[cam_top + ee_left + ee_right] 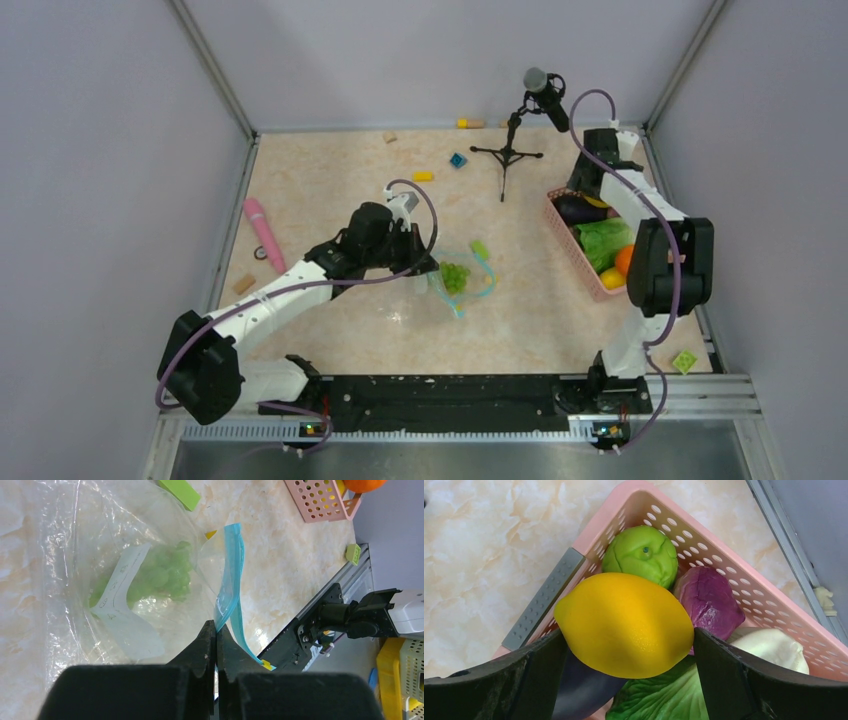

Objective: Place the food in the zip-top bag and seal the zipper

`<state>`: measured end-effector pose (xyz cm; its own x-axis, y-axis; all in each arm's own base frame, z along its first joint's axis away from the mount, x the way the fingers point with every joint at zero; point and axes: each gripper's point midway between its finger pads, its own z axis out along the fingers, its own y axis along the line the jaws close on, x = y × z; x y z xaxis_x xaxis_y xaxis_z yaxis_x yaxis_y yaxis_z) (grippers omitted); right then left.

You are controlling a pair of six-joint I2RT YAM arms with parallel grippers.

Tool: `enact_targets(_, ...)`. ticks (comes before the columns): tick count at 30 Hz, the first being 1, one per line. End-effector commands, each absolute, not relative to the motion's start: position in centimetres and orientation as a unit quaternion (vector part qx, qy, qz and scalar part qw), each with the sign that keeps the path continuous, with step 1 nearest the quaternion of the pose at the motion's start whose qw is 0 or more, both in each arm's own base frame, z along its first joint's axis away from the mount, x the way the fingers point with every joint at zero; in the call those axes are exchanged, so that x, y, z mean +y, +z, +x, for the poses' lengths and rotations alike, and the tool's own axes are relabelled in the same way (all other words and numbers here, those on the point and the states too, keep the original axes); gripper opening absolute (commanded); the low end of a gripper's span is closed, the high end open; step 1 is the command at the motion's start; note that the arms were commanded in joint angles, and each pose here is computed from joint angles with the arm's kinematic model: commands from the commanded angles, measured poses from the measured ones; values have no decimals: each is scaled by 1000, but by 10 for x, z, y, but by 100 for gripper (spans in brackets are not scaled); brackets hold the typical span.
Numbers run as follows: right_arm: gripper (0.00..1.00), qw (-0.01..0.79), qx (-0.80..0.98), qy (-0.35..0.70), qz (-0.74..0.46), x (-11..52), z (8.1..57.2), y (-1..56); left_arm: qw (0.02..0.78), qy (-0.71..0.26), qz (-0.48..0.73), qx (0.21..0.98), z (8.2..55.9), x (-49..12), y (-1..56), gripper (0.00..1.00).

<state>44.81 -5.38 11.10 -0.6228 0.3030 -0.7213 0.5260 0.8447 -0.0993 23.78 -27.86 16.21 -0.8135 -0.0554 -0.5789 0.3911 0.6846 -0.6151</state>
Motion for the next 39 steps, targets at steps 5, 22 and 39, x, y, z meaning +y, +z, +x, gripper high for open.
enact_targets(5,49,416,854,-163,267,-68,462,144,306,-393,111,860,240,-281,178,0)
enact_targets(22,30,441,831,303,-149,184,294,218,307,-376,111,867,239,-274,172,0)
enact_targets(39,67,326,850,362,-201,279,244,142,296,-407,125,855,228,-284,178,0)
